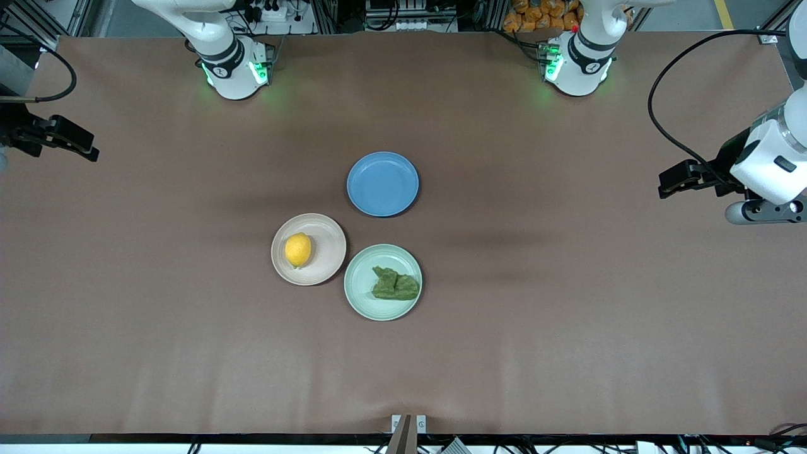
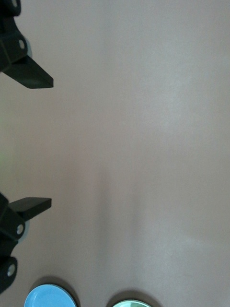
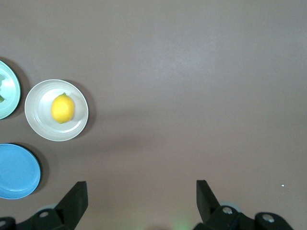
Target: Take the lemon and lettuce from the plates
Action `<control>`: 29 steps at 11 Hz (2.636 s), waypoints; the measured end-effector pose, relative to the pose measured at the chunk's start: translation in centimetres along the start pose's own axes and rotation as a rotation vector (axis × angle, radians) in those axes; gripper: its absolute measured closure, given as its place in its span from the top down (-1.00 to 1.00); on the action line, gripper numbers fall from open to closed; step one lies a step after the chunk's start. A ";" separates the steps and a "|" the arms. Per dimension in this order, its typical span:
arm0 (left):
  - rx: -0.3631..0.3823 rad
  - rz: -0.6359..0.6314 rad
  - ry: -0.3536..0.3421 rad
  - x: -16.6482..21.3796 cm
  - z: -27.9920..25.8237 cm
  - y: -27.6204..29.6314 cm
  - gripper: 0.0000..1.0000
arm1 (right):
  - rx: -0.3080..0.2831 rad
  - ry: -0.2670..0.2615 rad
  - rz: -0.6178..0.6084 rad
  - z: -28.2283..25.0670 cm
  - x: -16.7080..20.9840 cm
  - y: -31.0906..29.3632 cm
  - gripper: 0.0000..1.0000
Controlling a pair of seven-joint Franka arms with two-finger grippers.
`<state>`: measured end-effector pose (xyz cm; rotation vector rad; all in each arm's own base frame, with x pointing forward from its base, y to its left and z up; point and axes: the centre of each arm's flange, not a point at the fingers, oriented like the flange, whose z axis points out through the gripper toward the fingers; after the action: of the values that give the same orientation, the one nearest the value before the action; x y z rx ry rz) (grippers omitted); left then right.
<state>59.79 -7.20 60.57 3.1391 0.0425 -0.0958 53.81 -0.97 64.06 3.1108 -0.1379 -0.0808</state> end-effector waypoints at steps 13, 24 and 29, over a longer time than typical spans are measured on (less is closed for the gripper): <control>0.001 0.021 -0.008 -0.1 0.4 1.2 1.00 | 0.019 -0.035 -0.006 2.2 0.4 -0.5 1.00; -0.005 0.144 -0.118 1.9 11.6 15.0 1.00 | 0.055 -0.108 -0.063 15.9 4.3 -6.0 1.00; -0.094 0.113 -0.084 3.0 19.5 23.6 1.00 | 0.042 -0.097 0.018 20.8 5.0 -13.0 1.00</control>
<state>62.21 -30.79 40.92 3.0318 -0.1271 -0.2187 58.83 11.02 42.64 3.1471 -0.1720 -0.2320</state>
